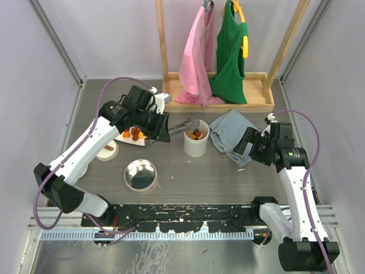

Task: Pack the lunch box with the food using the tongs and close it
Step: Place the fake food in the packing box, then pick up the fake food from the plate.

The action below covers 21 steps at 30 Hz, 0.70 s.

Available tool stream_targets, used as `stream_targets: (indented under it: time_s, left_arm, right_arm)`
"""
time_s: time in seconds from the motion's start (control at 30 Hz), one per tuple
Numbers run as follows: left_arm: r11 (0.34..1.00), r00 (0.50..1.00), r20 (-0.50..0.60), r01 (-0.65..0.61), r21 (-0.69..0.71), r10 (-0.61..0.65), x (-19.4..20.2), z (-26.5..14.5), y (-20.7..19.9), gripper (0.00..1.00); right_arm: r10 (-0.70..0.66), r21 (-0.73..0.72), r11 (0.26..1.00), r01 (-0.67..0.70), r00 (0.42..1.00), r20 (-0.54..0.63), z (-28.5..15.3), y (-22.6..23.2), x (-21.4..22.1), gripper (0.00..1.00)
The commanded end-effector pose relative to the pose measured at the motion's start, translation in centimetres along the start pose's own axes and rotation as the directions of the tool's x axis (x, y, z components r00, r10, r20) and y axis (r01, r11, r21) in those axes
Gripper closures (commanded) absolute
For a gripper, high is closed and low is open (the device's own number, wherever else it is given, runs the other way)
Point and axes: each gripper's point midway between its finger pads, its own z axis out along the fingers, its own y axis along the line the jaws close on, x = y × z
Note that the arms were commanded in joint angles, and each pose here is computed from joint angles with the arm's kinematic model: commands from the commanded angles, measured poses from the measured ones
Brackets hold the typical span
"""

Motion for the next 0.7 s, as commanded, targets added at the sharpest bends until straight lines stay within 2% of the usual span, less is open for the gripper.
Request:
stream_targets:
  time_s: [0.0, 0.27, 0.67]
  left_arm:
    - [0.997, 0.993, 0.107, -0.059, 0.05, 0.053, -2.4, -1.9, -1.9, 0.64]
    - [0.997, 0.986, 0.15, -0.072, 0.019, 0.068, -2.8, -3.0, -1.8, 0.62]
    - [0.99, 0.937, 0.338, -0.05, -0.132, 0.092, -4.2, -6.7, -0.1, 0.67]
  right_arm:
    - [-0.016, -0.023, 1.0, 0.017, 0.999, 0.043, 0.0, 0.6, -1.0, 0.01]
    - [-0.016, -0.025, 1.0, 0.017, 0.999, 0.046, -0.1, 0.6, -0.9, 0.01]
    - [-0.015, -0.024, 1.0, 0.016, 0.999, 0.046, -0.1, 0.5, -0.8, 0.01]
